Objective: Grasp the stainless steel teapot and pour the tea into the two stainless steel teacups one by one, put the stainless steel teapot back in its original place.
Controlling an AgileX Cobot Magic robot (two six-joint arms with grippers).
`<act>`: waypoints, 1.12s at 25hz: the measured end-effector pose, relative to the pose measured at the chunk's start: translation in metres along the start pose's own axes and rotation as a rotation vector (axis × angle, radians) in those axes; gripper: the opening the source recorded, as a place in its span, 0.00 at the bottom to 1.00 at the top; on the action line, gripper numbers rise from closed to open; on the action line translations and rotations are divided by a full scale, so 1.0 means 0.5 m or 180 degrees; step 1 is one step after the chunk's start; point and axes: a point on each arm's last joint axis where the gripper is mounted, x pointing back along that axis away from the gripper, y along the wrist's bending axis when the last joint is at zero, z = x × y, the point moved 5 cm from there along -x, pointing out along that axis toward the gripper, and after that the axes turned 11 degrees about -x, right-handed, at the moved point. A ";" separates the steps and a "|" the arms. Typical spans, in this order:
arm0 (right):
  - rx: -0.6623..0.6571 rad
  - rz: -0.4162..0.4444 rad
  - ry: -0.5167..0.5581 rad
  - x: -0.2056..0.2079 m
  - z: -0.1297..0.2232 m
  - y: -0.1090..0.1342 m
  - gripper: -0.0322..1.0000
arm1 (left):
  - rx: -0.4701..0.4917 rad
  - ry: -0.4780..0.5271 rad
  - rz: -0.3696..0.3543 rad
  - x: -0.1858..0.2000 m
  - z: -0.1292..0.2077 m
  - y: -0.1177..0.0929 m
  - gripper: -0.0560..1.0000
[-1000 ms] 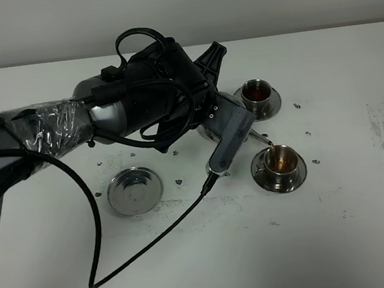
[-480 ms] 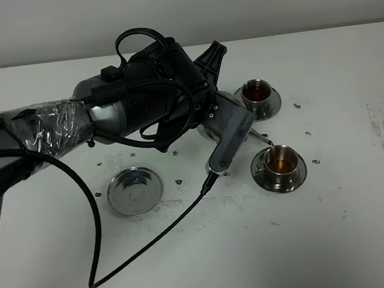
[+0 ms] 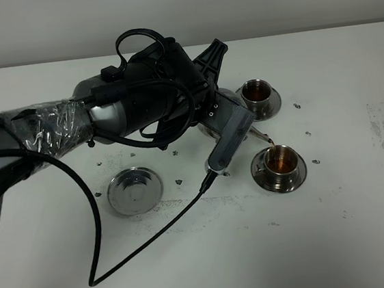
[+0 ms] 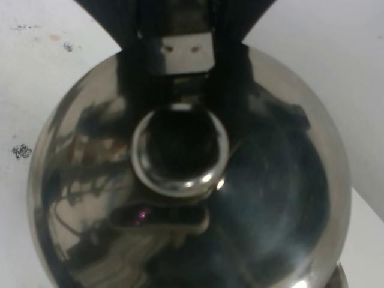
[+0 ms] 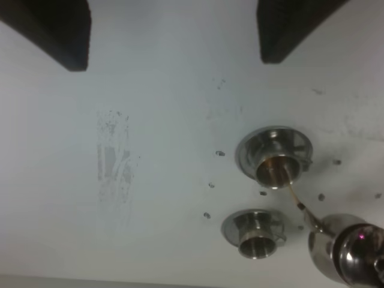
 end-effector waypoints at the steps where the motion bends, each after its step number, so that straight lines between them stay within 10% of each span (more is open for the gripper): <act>1: 0.0000 0.0000 0.0000 0.000 0.000 0.000 0.61 | 0.0000 -0.0001 -0.0003 0.000 0.000 0.000 0.24; 28: 0.0000 0.0000 0.0000 0.000 0.000 0.000 0.61 | -0.0084 0.0019 -0.0090 0.000 0.002 0.008 0.24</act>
